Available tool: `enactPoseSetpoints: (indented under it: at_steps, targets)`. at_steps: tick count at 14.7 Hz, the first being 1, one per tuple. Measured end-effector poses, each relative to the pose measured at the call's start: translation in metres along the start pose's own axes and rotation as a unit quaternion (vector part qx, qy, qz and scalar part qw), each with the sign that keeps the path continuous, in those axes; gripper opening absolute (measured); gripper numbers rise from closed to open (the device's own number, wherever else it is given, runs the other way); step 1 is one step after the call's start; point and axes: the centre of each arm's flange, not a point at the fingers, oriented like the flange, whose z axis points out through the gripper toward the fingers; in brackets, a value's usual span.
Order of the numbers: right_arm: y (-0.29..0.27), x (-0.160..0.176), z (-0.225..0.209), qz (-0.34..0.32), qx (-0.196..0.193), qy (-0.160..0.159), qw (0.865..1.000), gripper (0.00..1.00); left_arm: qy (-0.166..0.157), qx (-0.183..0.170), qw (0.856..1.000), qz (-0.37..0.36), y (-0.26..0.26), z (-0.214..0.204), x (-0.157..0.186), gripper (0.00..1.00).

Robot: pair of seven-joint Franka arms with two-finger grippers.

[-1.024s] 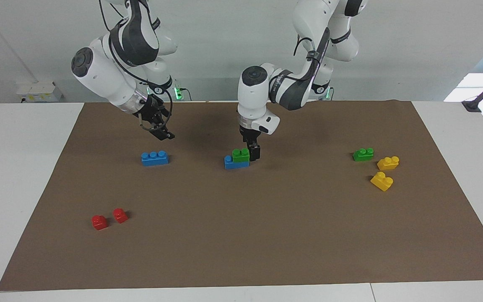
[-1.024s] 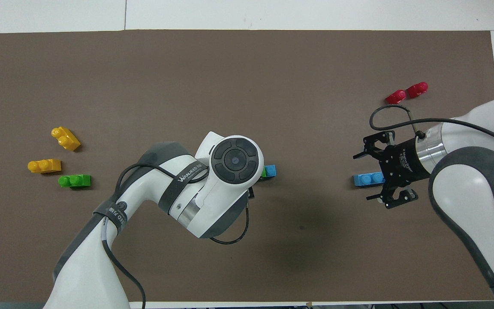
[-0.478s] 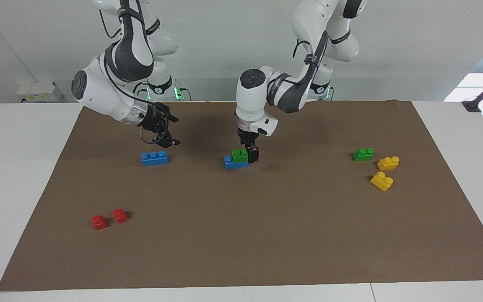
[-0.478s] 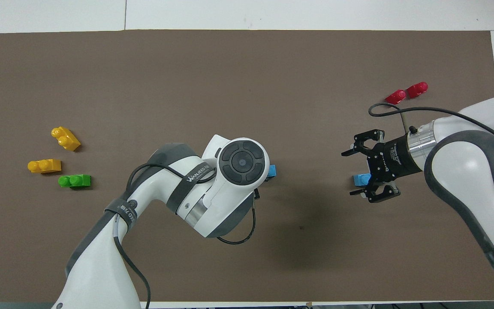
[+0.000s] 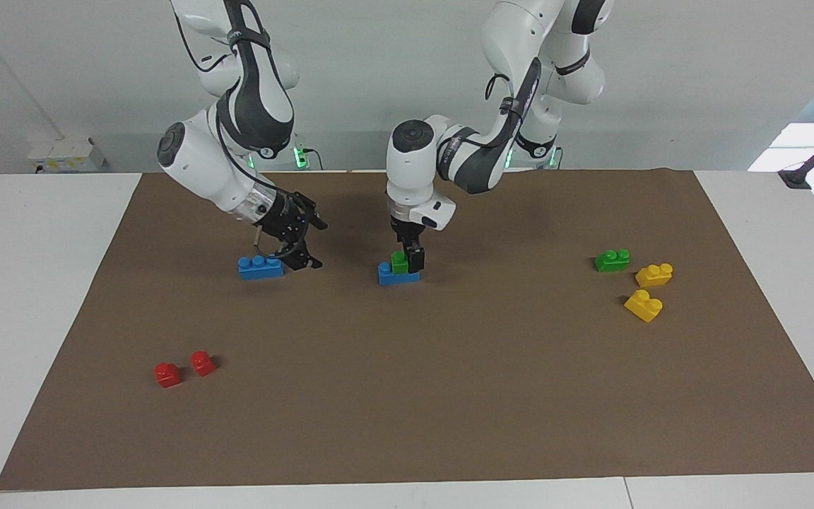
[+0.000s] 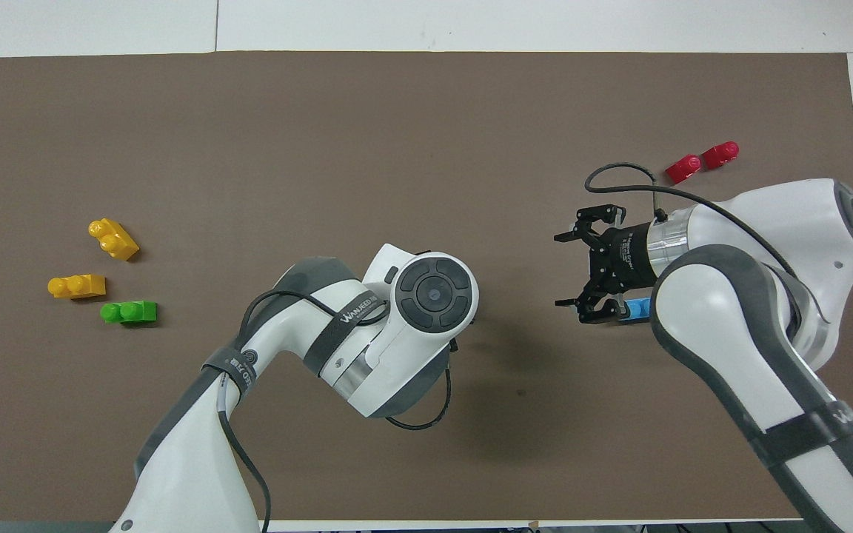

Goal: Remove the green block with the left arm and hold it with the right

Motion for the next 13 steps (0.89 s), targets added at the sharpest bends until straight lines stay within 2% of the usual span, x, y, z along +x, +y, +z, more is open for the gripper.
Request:
enactPoseSetpoints:
  at_steps: [3, 13]
  targets:
    - [-0.005, 0.001, 0.020, -0.027, 0.006, 0.009, 1.000, 1.00, 0.001, 0.000, 1.000, 0.000, 0.000, 0.002, 0.001, 1.00]
    - [-0.004, 0.018, 0.048, -0.081, -0.011, 0.018, 0.996, 1.00, 0.007, 0.004, 1.000, 0.001, -0.004, 0.010, 0.005, 1.00]
